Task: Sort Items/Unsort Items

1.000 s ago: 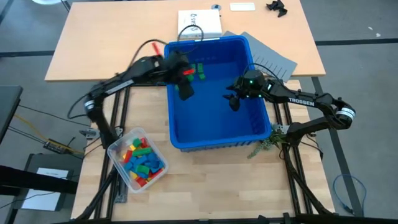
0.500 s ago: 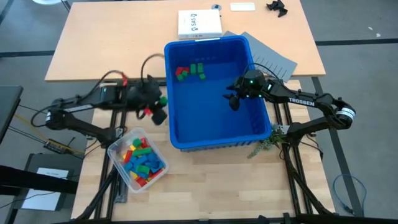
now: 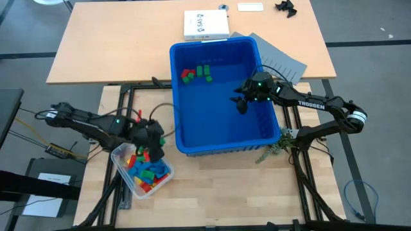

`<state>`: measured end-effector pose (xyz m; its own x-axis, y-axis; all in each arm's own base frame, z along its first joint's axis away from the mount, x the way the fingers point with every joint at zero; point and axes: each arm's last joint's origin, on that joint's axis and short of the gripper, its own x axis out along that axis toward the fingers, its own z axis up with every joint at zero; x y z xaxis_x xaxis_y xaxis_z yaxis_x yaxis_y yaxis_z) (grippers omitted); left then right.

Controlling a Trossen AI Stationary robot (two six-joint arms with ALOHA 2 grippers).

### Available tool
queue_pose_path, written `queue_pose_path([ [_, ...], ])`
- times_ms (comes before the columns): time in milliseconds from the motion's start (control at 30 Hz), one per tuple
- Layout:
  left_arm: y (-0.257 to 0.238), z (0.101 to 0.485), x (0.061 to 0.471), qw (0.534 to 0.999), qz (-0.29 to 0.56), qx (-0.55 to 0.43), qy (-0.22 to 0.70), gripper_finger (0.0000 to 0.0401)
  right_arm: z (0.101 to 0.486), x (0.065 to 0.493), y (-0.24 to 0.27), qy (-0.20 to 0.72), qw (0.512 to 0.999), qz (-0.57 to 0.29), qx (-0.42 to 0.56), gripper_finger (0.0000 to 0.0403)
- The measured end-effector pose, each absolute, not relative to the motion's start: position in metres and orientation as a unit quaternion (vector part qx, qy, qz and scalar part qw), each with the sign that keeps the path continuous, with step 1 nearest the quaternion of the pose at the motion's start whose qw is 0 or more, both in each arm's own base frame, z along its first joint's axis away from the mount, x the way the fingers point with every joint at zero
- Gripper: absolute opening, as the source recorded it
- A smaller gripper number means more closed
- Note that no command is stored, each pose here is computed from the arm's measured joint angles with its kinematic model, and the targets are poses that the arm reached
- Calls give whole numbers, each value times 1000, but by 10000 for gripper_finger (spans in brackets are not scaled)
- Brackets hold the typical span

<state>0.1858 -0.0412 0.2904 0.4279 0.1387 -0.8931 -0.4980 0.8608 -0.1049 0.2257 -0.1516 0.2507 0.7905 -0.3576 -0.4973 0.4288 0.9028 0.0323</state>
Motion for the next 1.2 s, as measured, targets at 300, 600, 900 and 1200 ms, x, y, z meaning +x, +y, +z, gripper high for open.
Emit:
queue_pose_path([
  [300,-53,265,173,790,211,-165,551,179,252,226,-152,243,945,-209,70,229],
  [600,-49,283,174,805,208,-179,525,298,253,227,-152,237,946,-209,66,229],
  [900,-36,370,187,902,231,-117,345,290,258,229,-154,212,955,-206,30,229],
  [1200,19,417,222,941,247,-47,226,284,262,230,-156,200,954,-223,7,237],
])
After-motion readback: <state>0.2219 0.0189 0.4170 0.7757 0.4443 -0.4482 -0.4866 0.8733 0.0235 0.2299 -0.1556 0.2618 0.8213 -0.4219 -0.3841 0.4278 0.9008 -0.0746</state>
